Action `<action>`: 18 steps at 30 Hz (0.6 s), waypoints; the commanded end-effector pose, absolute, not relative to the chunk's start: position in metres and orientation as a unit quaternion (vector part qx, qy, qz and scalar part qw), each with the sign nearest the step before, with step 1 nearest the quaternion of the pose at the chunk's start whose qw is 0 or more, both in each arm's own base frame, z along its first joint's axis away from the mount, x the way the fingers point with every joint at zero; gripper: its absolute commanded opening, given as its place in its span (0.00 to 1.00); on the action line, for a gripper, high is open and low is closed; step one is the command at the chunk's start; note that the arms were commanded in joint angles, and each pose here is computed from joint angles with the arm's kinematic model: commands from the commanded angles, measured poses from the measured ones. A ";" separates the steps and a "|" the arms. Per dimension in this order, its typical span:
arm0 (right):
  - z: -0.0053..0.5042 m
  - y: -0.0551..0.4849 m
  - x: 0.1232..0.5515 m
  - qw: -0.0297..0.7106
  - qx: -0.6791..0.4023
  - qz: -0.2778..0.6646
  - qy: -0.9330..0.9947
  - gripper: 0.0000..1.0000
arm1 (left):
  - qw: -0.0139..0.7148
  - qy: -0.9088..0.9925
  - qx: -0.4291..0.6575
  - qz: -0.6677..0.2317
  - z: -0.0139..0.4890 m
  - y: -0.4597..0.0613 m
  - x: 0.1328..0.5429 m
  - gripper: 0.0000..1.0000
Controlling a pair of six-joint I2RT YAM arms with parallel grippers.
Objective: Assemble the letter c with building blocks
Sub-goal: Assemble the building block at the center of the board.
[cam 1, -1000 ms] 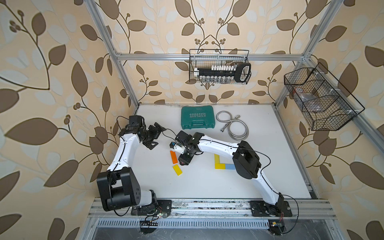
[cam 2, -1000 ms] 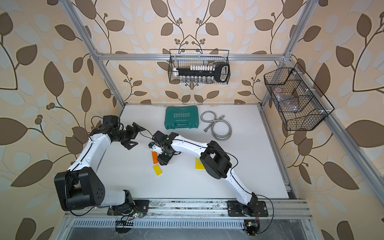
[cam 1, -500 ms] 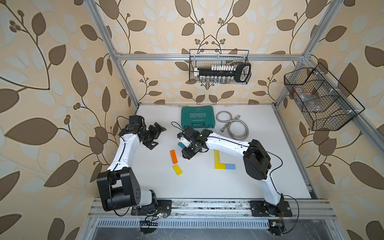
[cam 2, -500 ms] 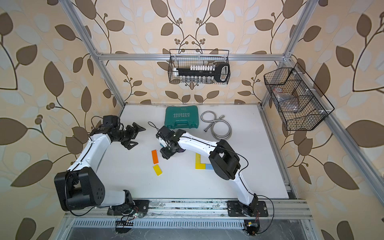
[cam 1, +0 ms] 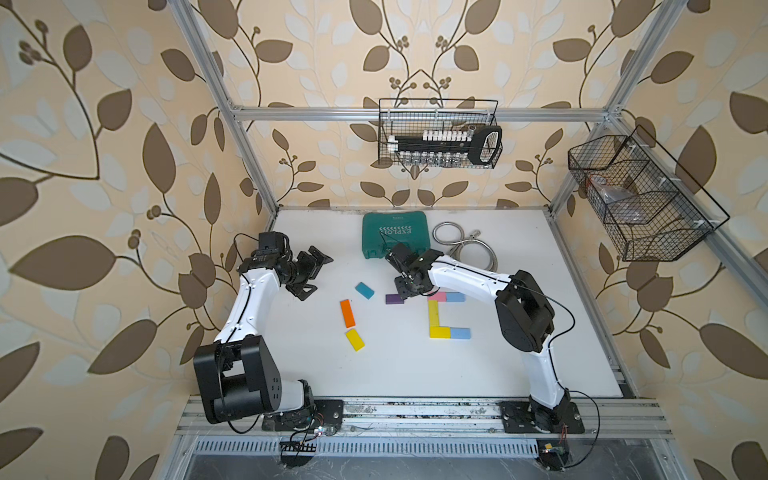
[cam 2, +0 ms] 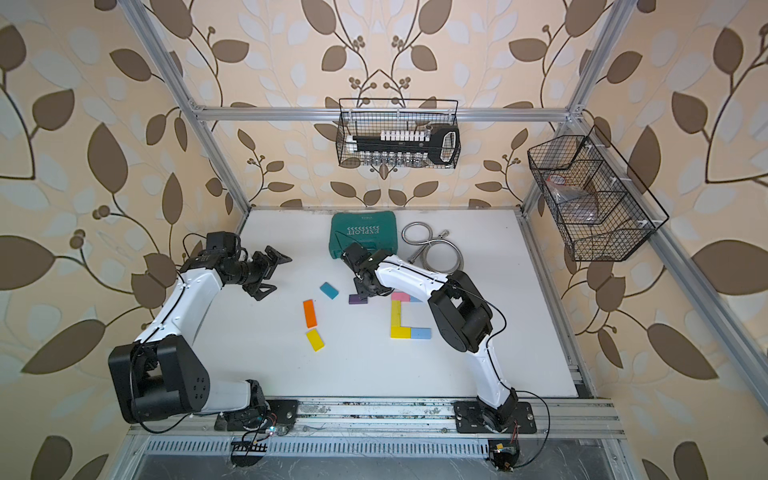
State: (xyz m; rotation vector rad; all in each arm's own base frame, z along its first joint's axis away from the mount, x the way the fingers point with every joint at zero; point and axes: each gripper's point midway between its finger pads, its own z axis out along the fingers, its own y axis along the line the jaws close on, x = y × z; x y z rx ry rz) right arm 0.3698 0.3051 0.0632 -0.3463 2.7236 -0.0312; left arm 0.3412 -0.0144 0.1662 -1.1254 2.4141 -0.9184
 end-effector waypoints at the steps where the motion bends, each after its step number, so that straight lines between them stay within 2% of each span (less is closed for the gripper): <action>1: 0.073 0.284 0.375 0.222 -0.085 -0.059 0.969 0.30 | 0.179 0.839 -0.387 -0.338 0.180 -0.016 0.341 0.99; 18: 0.052 0.280 0.375 0.207 -0.091 -0.099 0.969 0.30 | 0.178 0.838 -0.388 -0.341 0.178 -0.016 0.342 0.99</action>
